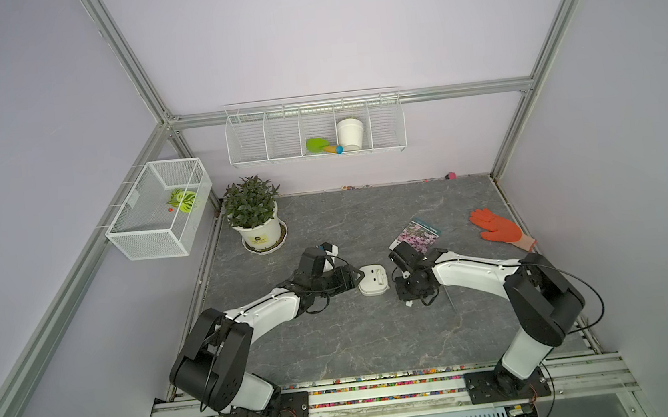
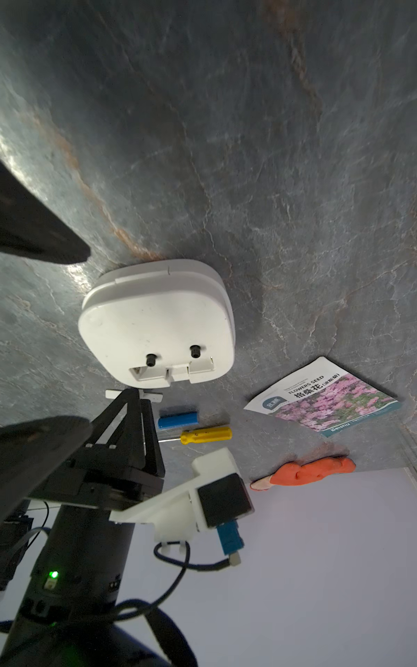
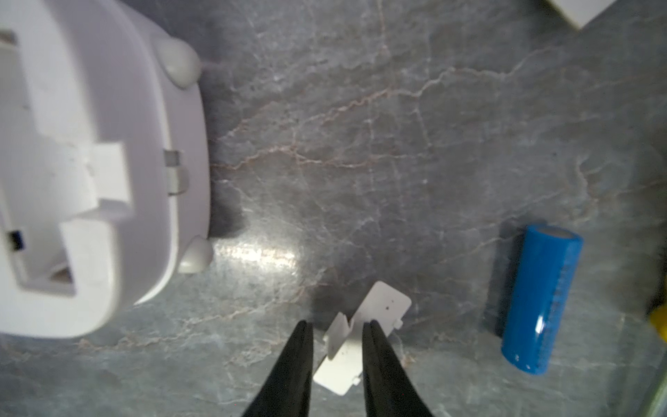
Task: Remove the battery from the alarm
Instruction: Pick up the cover from the center of the board.
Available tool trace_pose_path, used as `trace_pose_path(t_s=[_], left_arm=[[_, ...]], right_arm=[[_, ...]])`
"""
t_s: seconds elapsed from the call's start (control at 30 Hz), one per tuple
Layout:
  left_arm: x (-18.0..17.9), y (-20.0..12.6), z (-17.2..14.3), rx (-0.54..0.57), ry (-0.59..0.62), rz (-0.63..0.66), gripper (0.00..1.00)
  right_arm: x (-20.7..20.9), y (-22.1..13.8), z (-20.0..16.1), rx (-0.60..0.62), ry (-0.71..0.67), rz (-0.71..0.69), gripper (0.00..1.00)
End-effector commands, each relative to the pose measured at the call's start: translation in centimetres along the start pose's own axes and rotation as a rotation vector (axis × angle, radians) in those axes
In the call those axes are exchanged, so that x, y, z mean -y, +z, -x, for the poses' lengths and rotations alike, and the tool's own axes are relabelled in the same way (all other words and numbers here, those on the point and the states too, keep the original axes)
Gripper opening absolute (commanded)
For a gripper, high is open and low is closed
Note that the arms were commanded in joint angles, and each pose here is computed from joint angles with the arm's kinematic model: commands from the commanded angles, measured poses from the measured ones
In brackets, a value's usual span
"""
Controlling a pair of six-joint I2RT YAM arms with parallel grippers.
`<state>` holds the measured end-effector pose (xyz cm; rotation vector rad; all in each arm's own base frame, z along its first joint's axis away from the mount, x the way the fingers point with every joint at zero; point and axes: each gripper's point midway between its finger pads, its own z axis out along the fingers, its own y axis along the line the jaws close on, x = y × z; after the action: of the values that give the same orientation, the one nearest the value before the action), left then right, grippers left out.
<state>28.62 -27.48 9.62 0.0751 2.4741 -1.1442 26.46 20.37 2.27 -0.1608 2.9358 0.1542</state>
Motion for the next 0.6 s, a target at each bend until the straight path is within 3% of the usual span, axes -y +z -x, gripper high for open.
trace_pose_path(t_s=[0.0, 0.57], left_arm=[[-0.4, 0.22, 0.13, -0.003, 0.011, 0.014, 0.71], [-0.16, -0.02, 0.39, 0.003, 0.025, 0.019, 0.71]], right_arm=[[0.05, 0.38, -0.57, -0.019, 0.002, -0.021, 0.3], [0.0, 0.3, -0.62, -0.018, -0.011, -0.019, 0.13]])
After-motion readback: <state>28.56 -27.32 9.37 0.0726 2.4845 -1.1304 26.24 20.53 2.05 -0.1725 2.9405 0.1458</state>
